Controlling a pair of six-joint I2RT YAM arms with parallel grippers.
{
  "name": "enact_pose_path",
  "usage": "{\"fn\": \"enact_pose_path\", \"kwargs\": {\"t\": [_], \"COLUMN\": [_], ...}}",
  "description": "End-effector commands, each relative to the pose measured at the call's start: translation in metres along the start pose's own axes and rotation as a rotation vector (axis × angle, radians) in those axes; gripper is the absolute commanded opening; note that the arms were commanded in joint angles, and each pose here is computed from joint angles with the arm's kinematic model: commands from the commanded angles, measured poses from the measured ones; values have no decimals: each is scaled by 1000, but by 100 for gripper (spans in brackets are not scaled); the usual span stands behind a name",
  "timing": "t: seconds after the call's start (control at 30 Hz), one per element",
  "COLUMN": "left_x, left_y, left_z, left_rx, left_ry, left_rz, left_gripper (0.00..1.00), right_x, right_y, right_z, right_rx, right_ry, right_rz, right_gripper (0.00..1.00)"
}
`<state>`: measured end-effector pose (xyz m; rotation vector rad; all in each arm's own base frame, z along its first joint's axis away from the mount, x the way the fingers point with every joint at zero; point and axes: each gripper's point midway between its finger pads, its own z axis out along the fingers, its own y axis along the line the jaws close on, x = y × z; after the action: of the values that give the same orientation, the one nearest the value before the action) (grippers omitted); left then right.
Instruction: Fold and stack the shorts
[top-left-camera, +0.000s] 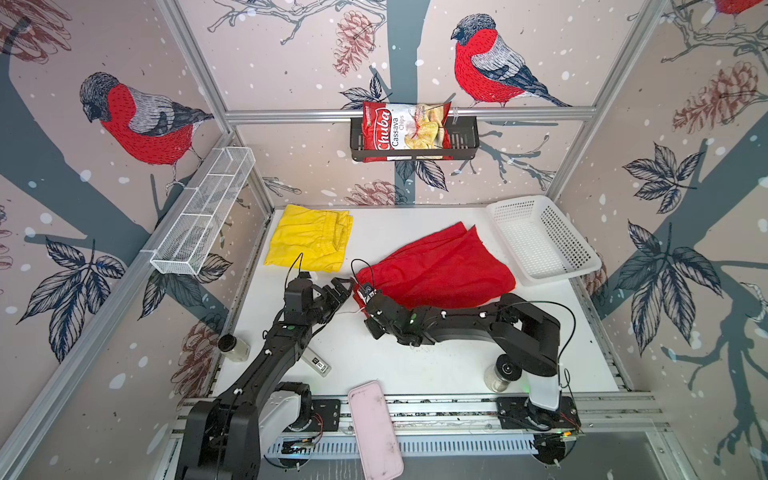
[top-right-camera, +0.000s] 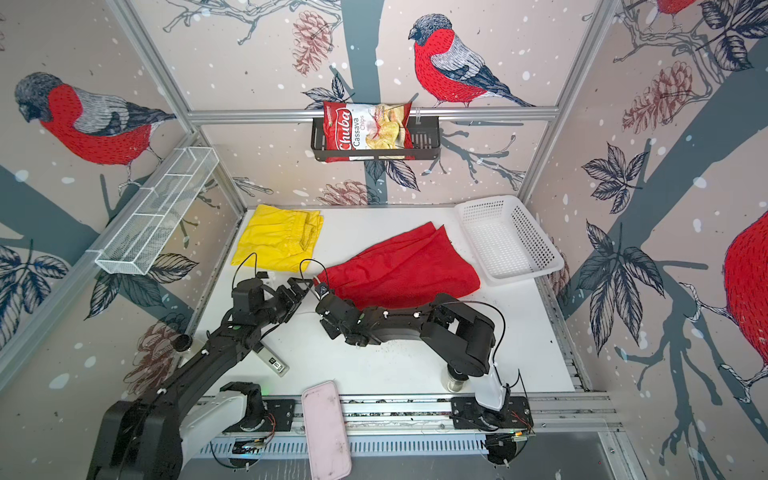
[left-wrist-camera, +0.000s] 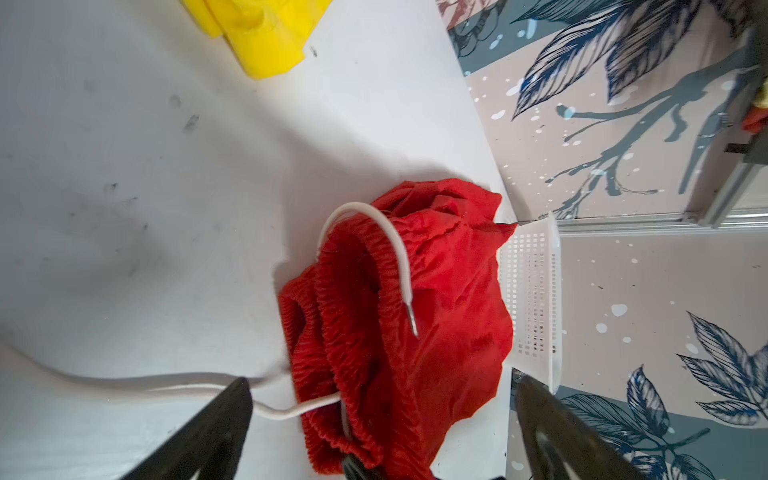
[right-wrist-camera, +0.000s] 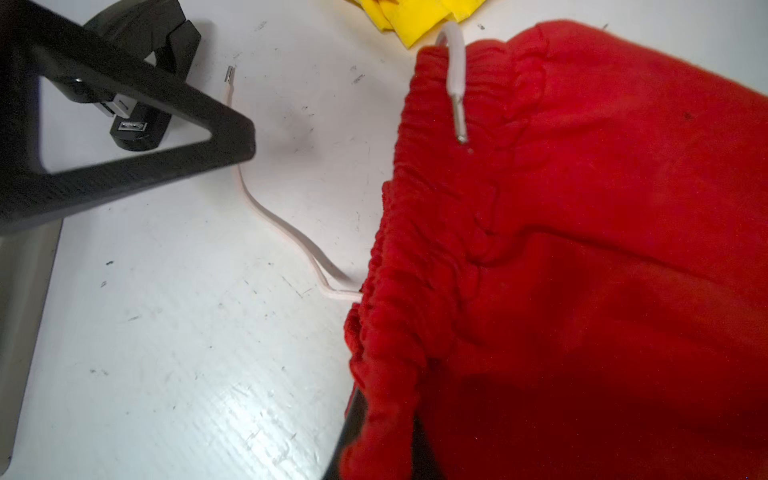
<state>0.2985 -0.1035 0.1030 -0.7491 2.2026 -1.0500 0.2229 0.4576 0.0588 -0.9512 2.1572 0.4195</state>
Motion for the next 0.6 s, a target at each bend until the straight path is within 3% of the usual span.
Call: {"fn": "enact_pose_path", "kwargs": {"t": [0.0, 0.2, 0.33, 0.57], "left_x": [5, 34, 53, 70], "left_y": [-2, -2, 0, 17], "left_z": [13, 37, 40, 43], "left_rx": [19, -33, -61, -127], "left_ry": [35, 148, 195, 246], "left_rz": [1, 37, 47, 37], "left_gripper": [98, 98, 98, 98], "right_x": [-8, -15, -31, -55], "right_y": [2, -4, -13, -18], "right_z": [-4, -10, -16, -23], "right_rx": [-8, 23, 63, 53], "right_ry": [-30, -67, -126, -224], "right_rz": [23, 45, 84, 187], "right_gripper": [9, 8, 1, 0]}}
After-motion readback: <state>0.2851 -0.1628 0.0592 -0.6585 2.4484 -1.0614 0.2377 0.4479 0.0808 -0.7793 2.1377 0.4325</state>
